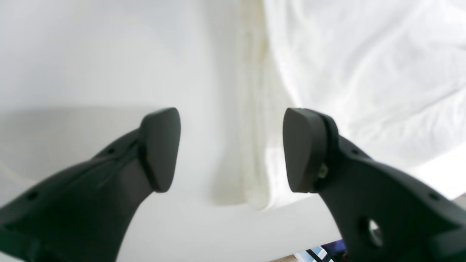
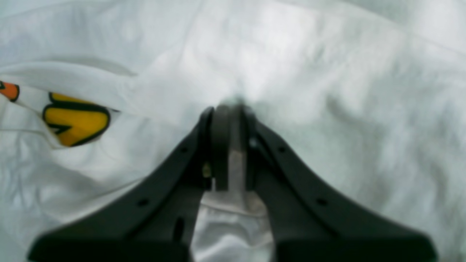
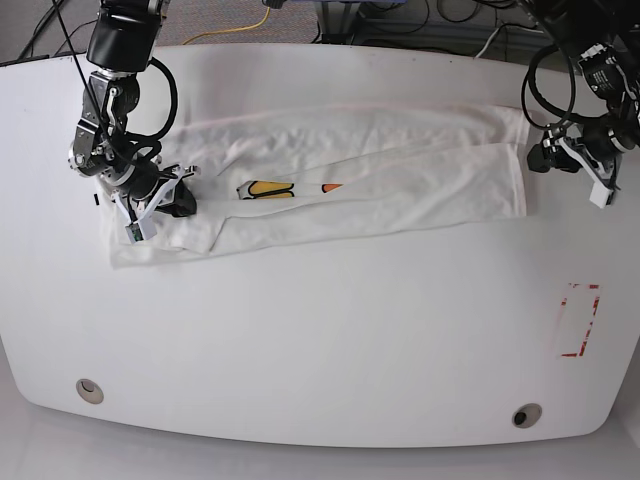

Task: Layout the t-shirt on the table in an organized manner, then fold the t-shirt properly
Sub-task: 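Move the left gripper to the strip's end and grasp it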

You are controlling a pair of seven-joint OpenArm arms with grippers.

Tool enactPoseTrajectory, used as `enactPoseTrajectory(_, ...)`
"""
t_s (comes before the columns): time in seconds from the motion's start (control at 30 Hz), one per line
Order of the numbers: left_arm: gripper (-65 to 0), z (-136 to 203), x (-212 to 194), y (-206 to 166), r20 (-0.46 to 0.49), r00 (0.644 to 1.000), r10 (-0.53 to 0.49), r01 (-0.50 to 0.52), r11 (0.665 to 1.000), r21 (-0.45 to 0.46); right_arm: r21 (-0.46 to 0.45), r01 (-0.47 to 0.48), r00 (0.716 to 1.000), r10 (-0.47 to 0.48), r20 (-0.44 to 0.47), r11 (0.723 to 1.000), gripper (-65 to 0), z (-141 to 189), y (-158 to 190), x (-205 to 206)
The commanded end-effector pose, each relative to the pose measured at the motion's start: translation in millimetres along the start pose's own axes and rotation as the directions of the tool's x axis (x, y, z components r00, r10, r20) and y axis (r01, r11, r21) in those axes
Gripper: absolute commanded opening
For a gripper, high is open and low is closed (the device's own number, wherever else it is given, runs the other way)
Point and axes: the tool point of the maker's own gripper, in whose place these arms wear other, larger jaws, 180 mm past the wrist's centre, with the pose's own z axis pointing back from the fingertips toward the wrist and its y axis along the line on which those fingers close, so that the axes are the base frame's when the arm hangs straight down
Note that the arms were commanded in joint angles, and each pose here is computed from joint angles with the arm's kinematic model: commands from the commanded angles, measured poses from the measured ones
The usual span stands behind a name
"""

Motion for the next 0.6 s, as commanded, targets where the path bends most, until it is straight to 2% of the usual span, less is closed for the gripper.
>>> enactPoseTrajectory(0.0,-23.5,5,13,0,0.035,0.999,-0.020,0.020,1.000,-0.002,-0.021,-0.017,1.000,0.017,-0.016,1.000,-58.8,3,-6,2)
enactPoseTrajectory(0.3,-23.5,-17,-10,-7,-0.024,0.998,0.053,-0.054,0.996,-0.066,-0.021,-0.019,1.000,0.019,-0.014,1.000,-58.8,3,-6,3)
enactPoseTrajectory(0.43,-23.5,-30,-15,-17,-0.061,0.997,0.047,-0.053,0.993,-0.104,-0.020,-0.019,1.000,0.019,-0.012,1.000,-58.8,3,-5,3)
enactPoseTrajectory(0.57,-23.5,-36,-14,-24,-0.058,0.998,0.031,-0.038,0.992,-0.123,-0.019,-0.018,1.000,0.018,-0.012,1.000,-58.8,3,-5,3)
